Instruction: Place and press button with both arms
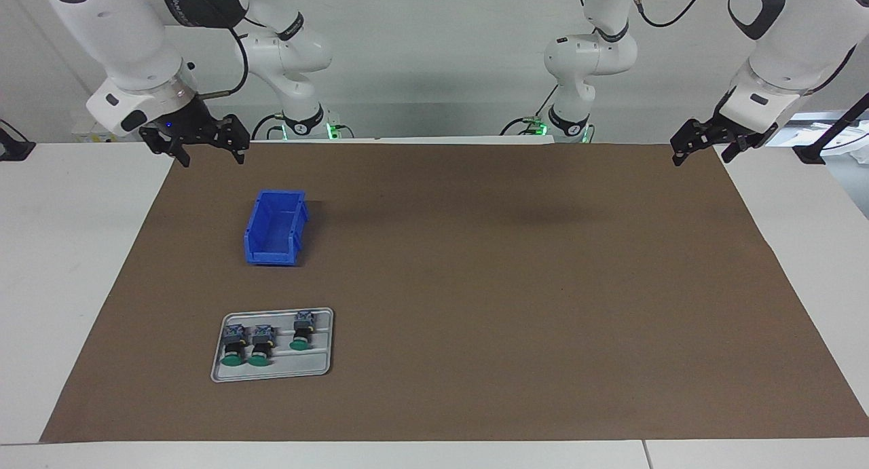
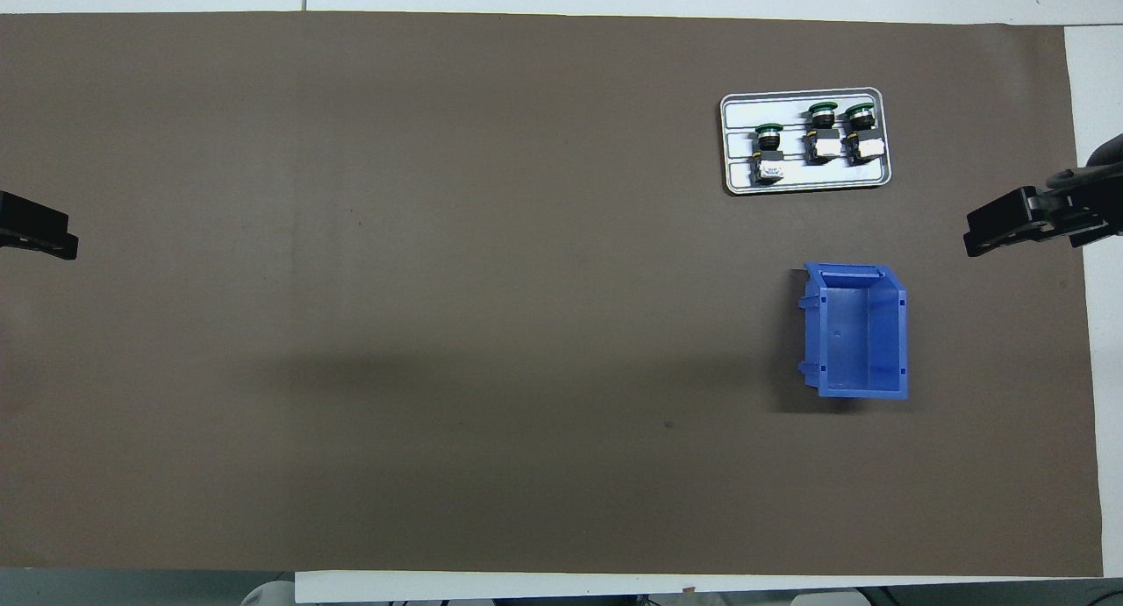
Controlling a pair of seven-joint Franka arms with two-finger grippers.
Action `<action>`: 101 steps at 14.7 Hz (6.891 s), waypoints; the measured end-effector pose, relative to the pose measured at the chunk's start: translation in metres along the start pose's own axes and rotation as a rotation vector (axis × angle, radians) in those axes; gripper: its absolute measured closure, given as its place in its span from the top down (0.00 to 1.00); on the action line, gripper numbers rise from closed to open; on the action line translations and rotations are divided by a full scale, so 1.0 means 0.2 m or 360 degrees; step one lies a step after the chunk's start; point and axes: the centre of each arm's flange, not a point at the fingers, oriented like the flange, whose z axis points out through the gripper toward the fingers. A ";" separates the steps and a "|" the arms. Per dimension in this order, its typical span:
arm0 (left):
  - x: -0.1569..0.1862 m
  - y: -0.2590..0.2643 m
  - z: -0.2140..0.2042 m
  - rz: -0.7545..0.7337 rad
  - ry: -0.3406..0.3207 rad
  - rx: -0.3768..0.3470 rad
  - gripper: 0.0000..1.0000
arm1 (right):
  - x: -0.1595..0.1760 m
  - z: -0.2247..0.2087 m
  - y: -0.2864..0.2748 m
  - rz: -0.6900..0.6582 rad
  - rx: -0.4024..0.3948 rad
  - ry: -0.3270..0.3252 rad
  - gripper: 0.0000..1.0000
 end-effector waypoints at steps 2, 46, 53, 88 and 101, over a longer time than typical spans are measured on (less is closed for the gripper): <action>0.00 0.00 0.00 0.0003 0.0001 0.0000 1.00 | 0.00 0.00 0.00 0.0000 0.0000 0.0000 1.00; -0.04 0.03 -0.01 0.0013 0.0004 -0.0028 1.00 | 0.97 1.51 -0.44 -0.0150 0.0044 0.0455 0.82; -0.04 0.03 -0.01 0.0013 0.0010 -0.0028 1.00 | 0.98 1.49 -0.40 -0.0134 0.0044 0.0461 0.75; -0.03 0.03 0.00 0.0010 0.0027 -0.0028 1.00 | 0.18 0.96 -2.08 0.1117 -0.0004 0.0107 0.41; -0.04 0.02 0.00 0.0007 0.0027 -0.0028 1.00 | 0.39 1.41 -2.02 0.2423 0.0181 0.0052 0.41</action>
